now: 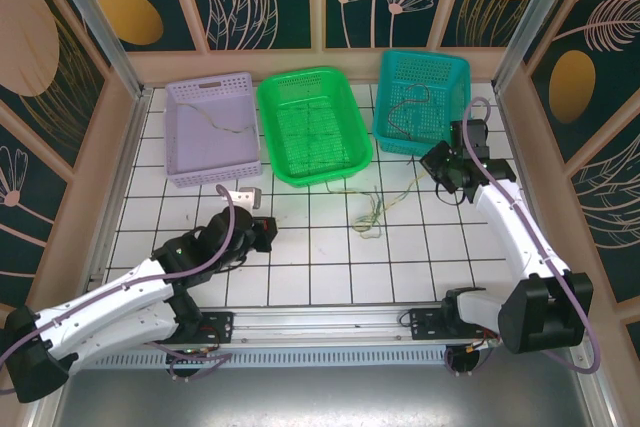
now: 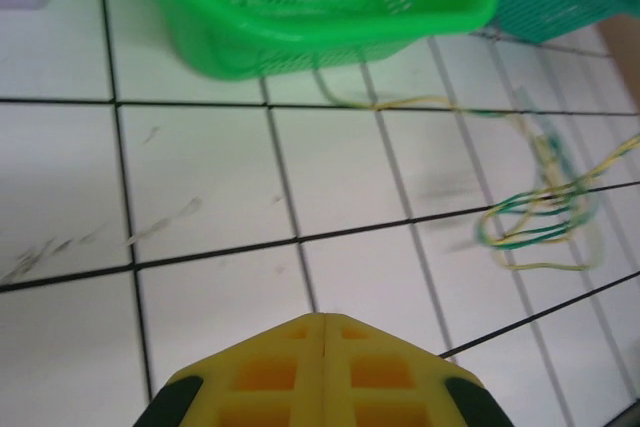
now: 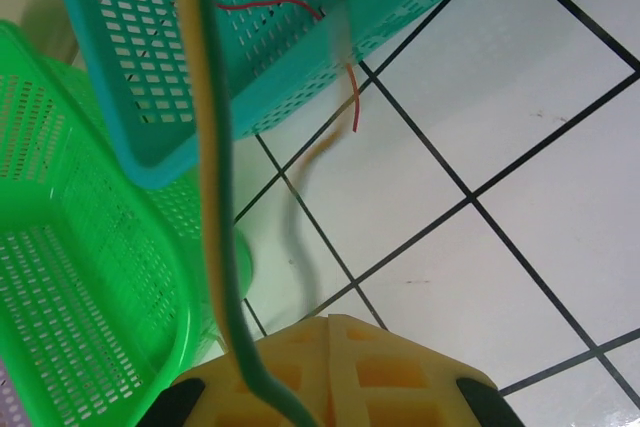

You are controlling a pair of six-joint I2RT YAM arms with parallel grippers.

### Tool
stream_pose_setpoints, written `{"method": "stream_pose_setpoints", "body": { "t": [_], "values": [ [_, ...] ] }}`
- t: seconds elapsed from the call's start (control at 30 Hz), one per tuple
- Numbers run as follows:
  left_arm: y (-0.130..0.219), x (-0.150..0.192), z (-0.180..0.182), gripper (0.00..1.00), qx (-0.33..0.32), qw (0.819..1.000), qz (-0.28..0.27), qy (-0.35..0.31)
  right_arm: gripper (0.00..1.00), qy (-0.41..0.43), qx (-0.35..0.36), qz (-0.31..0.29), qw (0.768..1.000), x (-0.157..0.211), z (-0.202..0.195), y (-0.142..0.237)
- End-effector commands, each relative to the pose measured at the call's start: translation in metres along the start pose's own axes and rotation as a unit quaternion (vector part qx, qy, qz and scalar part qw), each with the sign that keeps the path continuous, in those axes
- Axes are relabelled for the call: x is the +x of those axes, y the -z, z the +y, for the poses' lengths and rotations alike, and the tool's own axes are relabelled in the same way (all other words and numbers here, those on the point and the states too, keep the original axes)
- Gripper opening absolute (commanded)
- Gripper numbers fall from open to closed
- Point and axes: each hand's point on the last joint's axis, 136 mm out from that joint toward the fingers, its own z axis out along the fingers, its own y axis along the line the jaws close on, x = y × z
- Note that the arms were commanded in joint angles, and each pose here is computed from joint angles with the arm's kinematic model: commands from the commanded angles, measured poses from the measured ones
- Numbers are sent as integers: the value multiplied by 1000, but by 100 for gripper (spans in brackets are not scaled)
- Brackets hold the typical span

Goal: Untangle the cables

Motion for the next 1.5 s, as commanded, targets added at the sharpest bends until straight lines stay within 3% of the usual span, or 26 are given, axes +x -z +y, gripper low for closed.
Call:
{"method": "stream_pose_setpoints", "body": {
  "t": [0.0, 0.1, 0.23, 0.37, 0.63, 0.77, 1.1, 1.27, 1.47],
  "values": [
    [3, -2, 5, 0, -23, 1000, 6, -11, 0, 6, -1, -8, 1000, -3, 4, 8],
    [-4, -2, -14, 2, 12, 1000, 19, 6, 0, -3, -25, -1, 1000, 3, 6, 6],
    [-20, -3, -54, 38, 81, 995, 51, 40, 0, 26, -91, 9, 995, 11, 28, 13],
    [-32, -20, -92, 59, 116, 989, 66, 58, 0, 98, -83, -18, 992, 4, 31, 37],
    [-44, -47, -166, 69, 198, 976, 92, 23, 0, 178, -158, -55, 970, -5, 71, 89],
    [-56, -51, -183, 70, 192, 974, 121, 26, 0, 214, -182, -63, 958, -8, 88, 104],
    [-103, -51, -179, 74, 88, 977, 165, 101, 0, 242, -222, -66, 942, -9, 113, 118],
    [-120, -39, -149, 74, 7, 974, 178, 140, 0, 242, -213, -88, 942, -19, 116, 129],
    [-141, -51, -138, 74, 42, 944, 166, 281, 0, 240, -211, -89, 943, -20, 115, 134]
  ]
}}
